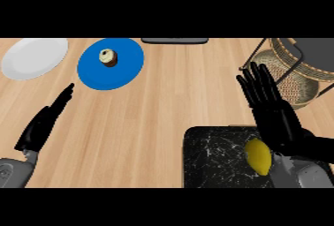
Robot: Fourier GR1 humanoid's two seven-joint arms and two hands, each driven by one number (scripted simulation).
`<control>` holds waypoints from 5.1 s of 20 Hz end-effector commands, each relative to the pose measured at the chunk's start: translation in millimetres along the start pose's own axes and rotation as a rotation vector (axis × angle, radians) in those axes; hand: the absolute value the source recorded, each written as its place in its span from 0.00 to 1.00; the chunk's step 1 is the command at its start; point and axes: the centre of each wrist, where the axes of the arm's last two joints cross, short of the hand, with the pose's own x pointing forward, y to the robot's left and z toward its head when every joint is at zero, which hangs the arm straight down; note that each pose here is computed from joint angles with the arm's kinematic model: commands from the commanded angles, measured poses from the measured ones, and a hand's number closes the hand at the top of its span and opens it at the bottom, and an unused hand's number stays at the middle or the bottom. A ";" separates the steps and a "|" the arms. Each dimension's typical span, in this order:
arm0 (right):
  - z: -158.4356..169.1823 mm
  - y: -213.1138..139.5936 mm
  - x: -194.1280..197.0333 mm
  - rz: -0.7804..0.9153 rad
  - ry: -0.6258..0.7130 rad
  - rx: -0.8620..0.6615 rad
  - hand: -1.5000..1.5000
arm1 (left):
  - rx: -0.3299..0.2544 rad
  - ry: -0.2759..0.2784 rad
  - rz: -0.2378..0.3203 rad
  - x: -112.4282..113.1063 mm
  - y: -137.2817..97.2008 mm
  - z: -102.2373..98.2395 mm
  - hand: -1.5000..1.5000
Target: Pick the lemon from the tray and place it in the tiered basket
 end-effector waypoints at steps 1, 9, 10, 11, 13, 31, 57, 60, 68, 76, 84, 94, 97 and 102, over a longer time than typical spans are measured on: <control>-9.5 -25.1 12.7 -0.032 -0.022 -0.024 1.00 | 0.048 -0.028 0.026 23.8 -15.2 -7.4 0.50; 68.8 -150.3 30.6 -0.084 0.095 -0.372 0.00 | 0.192 -0.135 0.344 51.8 -73.7 -12.0 0.50; 64.1 -125.2 3.9 -0.341 0.064 -0.262 0.00 | 0.180 -0.140 0.362 46.9 -71.4 -9.0 0.50; 58.4 -120.2 9.6 -0.405 0.047 -0.144 0.00 | 0.169 -0.136 0.357 55.3 -75.9 -10.7 0.50; 84.6 -148.7 17.8 -0.402 0.035 -0.057 0.00 | 0.189 -0.153 0.354 62.6 -75.4 -10.7 0.50; 55.1 -137.6 253.8 0.908 0.272 0.457 0.00 | 0.195 -0.127 0.356 59.6 -79.7 1.7 0.50; 50.8 -2.1 204.6 1.247 0.615 0.595 0.00 | 0.182 -0.138 0.354 74.6 -97.2 -18.5 0.50; 48.6 4.2 207.6 1.277 0.627 0.590 0.00 | 0.193 -0.143 0.358 67.4 -110.6 -21.4 0.50; 61.0 -8.2 180.3 1.366 0.649 0.582 0.00 | 0.196 -0.136 0.352 64.3 -93.0 6.3 0.50; 55.5 -1.9 184.0 1.451 0.557 0.674 0.00 | 0.203 -0.140 0.355 61.7 -105.2 -1.7 0.50; 62.9 -0.6 157.2 1.516 0.570 0.580 0.00 | 0.186 -0.148 0.351 67.1 -99.2 -4.2 0.50; 53.5 -49.6 130.0 1.461 0.668 0.570 0.00 | 0.191 -0.142 0.368 70.6 -100.7 -14.6 0.50; 54.3 -49.5 119.4 1.457 0.643 0.588 0.00 | 0.199 -0.138 0.353 67.0 -104.0 -1.1 0.50; 46.7 -41.6 107.0 1.430 0.613 0.595 0.00 | 0.177 -0.132 0.353 63.8 -112.6 1.0 0.50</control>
